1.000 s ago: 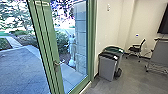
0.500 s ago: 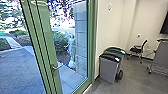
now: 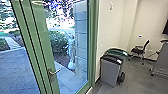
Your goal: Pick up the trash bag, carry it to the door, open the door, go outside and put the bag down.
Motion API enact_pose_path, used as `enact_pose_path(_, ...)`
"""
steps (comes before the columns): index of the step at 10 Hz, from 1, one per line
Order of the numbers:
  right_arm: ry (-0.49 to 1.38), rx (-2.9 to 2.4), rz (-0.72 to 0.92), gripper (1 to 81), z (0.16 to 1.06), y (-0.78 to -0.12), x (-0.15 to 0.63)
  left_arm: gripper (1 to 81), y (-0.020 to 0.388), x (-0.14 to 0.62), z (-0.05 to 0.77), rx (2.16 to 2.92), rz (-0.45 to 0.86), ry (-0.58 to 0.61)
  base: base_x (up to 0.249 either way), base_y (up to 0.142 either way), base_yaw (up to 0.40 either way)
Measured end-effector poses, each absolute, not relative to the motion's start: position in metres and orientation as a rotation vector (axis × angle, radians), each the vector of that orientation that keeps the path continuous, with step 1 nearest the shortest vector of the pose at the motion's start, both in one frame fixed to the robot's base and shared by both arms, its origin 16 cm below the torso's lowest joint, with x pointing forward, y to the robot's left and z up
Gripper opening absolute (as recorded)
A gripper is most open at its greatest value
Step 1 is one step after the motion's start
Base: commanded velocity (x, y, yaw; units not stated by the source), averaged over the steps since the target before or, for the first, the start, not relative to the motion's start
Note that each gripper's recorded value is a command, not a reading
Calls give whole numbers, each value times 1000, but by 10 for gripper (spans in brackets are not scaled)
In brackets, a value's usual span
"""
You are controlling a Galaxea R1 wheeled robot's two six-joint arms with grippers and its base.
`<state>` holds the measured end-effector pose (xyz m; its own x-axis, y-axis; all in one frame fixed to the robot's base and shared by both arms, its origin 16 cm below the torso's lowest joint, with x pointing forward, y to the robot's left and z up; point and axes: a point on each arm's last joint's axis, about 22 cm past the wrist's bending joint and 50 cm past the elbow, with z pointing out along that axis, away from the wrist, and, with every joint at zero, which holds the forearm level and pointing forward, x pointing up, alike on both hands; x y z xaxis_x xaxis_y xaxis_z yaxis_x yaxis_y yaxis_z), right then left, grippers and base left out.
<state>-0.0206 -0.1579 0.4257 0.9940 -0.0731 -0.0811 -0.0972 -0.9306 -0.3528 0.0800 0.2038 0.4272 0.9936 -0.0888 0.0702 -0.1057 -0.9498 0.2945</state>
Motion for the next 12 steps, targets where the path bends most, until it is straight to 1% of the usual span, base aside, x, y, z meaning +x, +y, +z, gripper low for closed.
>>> enact_pose_path(1,123,-2774,94,811,426,-158,-20,10,203,83,428,2828,119,-134,190,0,0)
enact_pose_path(12,123,-2771,94,811,426,-154,-20,10,198,81,428,2823,119,-133,189,0,0)
